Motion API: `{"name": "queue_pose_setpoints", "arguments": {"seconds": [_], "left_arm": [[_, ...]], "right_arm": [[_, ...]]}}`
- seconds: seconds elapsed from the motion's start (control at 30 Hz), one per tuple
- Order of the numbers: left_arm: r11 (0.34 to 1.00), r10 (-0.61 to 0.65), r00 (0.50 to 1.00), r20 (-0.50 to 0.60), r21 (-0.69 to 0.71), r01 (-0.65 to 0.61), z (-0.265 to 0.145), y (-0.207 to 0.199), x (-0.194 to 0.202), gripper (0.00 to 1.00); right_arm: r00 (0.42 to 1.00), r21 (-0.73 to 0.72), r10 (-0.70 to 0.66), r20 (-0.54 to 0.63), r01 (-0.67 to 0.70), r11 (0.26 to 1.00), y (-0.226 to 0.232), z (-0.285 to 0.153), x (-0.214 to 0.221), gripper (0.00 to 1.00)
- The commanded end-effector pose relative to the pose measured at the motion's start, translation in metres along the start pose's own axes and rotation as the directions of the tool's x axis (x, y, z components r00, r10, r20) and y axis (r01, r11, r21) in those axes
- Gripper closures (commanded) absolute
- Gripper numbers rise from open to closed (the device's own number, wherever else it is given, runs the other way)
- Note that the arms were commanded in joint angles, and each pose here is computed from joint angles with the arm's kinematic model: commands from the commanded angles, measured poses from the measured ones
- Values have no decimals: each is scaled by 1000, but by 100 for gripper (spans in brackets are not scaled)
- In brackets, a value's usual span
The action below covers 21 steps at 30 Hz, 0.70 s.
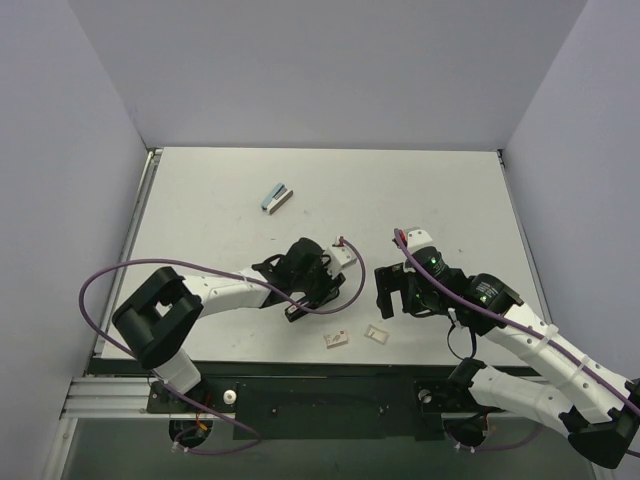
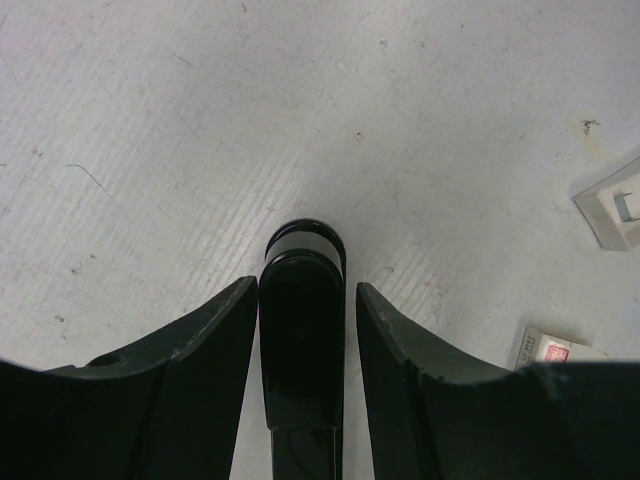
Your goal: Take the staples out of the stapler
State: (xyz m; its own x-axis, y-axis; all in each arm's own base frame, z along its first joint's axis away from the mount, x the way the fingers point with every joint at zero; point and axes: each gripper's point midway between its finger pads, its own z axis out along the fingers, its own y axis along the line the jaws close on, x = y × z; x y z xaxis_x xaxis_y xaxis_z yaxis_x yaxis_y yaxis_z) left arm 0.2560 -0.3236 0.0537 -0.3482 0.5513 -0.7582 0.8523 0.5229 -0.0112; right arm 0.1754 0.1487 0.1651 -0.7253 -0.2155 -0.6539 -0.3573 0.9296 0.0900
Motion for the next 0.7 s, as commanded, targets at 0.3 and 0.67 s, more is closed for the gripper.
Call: {"name": "queue_pose_setpoints", "arguments": {"seconds": [0.3,0.67], "left_arm": [[999,-7,997,82,45,3,-8,-6,-26,100],[978,-81,933,350,207,7,-88,-47,-104,100]], "right_arm": [[1000,1,-3,-9,3,1000,0,2,4,0],[998,-63,-49,42,51,997,9,-11,-13,0]]}}
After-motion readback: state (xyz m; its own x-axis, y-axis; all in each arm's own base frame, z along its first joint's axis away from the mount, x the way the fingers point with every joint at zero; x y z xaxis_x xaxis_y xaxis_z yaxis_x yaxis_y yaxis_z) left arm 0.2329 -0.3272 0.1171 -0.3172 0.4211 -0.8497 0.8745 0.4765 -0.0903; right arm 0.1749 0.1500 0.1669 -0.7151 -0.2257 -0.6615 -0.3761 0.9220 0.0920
